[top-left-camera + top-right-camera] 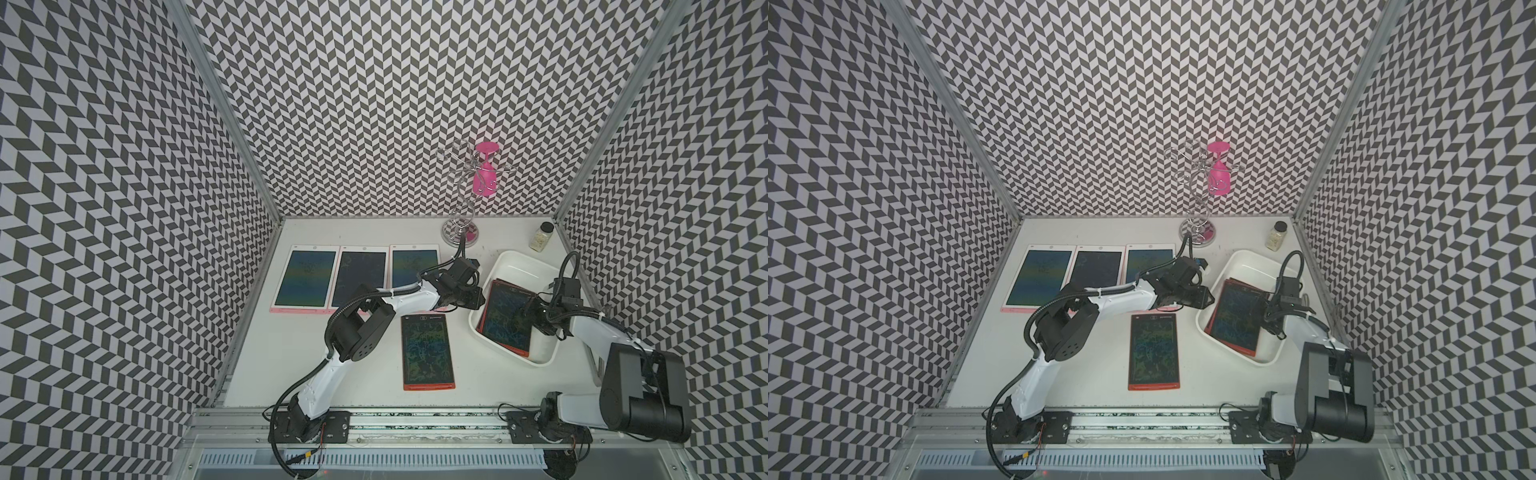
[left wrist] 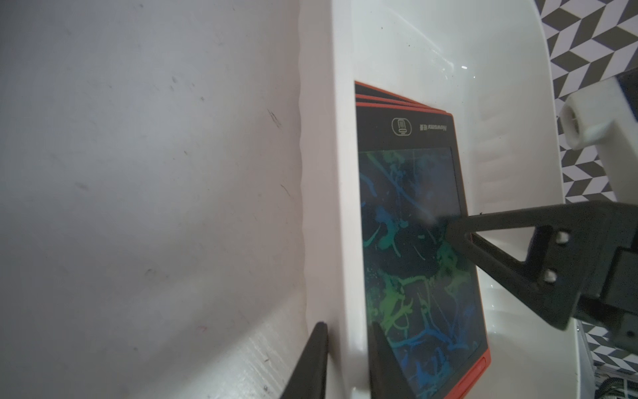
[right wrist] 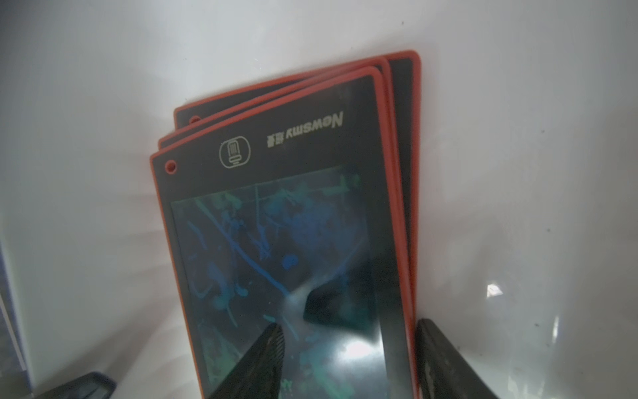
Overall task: Take out the writing tablet from the storage box
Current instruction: Adjust the storage box at the center of the board.
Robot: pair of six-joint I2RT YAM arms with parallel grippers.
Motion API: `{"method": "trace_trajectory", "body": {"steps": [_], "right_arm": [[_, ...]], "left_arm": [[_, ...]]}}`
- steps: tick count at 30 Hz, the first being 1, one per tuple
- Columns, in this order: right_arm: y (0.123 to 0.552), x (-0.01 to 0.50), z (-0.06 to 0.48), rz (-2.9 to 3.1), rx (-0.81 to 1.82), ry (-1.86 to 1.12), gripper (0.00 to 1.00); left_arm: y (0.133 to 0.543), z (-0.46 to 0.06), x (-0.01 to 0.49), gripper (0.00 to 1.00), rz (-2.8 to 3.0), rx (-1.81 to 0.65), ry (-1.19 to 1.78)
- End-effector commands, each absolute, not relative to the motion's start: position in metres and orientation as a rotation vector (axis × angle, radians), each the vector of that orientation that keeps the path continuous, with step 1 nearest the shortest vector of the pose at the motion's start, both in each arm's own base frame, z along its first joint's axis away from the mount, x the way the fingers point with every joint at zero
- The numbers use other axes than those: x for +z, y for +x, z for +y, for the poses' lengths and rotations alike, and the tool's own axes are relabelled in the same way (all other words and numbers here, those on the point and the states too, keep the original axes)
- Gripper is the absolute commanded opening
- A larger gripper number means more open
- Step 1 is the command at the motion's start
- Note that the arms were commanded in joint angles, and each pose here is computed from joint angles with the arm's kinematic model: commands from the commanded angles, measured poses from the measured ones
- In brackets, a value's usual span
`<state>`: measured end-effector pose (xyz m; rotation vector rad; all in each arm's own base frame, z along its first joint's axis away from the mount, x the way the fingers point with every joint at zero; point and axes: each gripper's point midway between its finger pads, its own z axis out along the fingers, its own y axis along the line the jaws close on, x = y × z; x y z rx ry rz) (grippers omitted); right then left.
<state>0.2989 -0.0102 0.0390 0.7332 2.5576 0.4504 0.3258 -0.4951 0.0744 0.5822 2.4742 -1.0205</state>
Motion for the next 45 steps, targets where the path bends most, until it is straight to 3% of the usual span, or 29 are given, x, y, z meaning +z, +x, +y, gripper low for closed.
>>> {"method": "trace_trajectory", "body": {"steps": [1,19,45], "right_arm": [[0.303,0.055,0.001,2.514,0.548,0.686,0.60],[0.306,0.095,0.018,2.444,0.676,0.588,0.57],[0.322,0.135,0.034,2.361,0.830,0.501,0.54]], "left_arm": [[0.314,-0.510,0.080,0.16,2.472,-1.058,0.600],[0.309,-0.511,0.091,0.03,2.467,-1.101,0.550],[0.305,-0.513,0.097,0.01,2.454,-1.150,0.552]]}}
